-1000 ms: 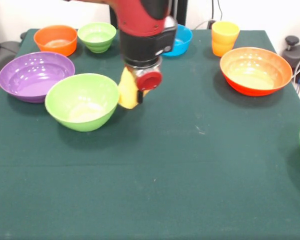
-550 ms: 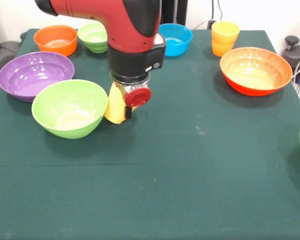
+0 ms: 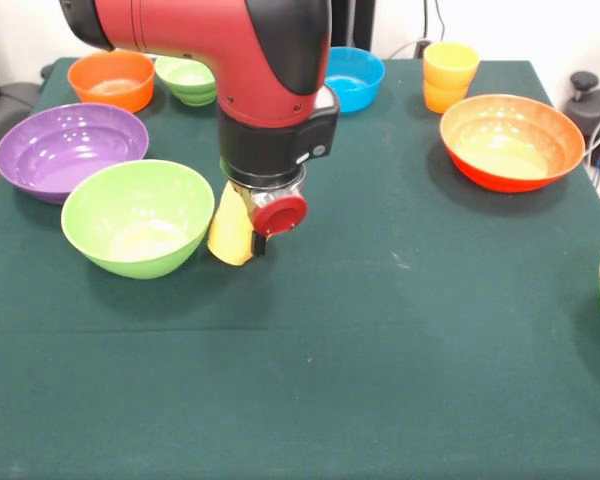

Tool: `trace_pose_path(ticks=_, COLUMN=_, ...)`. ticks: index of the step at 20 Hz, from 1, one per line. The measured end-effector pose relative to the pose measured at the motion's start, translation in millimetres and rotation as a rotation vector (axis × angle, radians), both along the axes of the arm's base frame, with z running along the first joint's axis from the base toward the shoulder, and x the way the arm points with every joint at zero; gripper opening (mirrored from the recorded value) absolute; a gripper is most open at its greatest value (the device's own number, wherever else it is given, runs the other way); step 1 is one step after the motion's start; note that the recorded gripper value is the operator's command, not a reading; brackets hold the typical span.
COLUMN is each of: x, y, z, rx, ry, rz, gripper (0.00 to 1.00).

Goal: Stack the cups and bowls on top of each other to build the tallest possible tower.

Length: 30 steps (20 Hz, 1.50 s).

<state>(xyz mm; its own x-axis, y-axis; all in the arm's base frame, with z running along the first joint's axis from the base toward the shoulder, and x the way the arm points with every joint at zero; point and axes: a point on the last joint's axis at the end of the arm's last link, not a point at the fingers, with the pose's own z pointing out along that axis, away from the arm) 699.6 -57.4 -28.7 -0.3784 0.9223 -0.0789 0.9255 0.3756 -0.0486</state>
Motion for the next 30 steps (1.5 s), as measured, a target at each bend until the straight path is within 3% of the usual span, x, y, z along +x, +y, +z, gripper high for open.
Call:
trace_pose_path(ticks=2, x=4.2, y=1.2, z=-0.1, rx=-0.004, ry=-0.005, rz=0.005, gripper=0.00)
trace_pose_path(ticks=3, x=11.8, y=2.9, z=0.2, rx=-0.025, ry=-0.021, rz=0.030, gripper=1.00)
trace_pose_path(ticks=6, x=13.0, y=3.2, z=-0.1, rx=-0.035, ry=-0.025, rz=0.041, gripper=1.00)
trace_pose_path(ticks=8, x=12.3, y=1.3, z=-1.7, rx=-0.091, ry=-0.024, rz=0.088, gripper=1.00)
trace_pose_path(ticks=9, x=8.3, y=0.0, z=-2.6, rx=-0.156, ry=-0.015, rz=0.142, gripper=1.00)
trace_pose_path(ticks=12, x=2.7, y=-0.1, z=-2.5, rx=-0.207, ry=-0.003, rz=0.184, gripper=1.00)
trace_pose_path(ticks=15, x=-1.6, y=-2.5, z=-1.6, rx=-0.236, ry=0.007, rz=0.197, gripper=1.00)
trace_pose_path(ticks=19, x=-6.5, y=-16.0, z=-0.3, rx=-0.253, ry=0.013, rz=0.182, gripper=1.00)
trace_pose_path(ticks=25, x=-21.7, y=-38.8, z=-2.6, rx=-0.231, ry=0.035, rz=0.107, gripper=1.00)
trace_pose_path(ticks=30, x=-36.1, y=-47.8, z=-2.9, rx=-0.229, ry=0.053, rz=0.073, gripper=1.00)
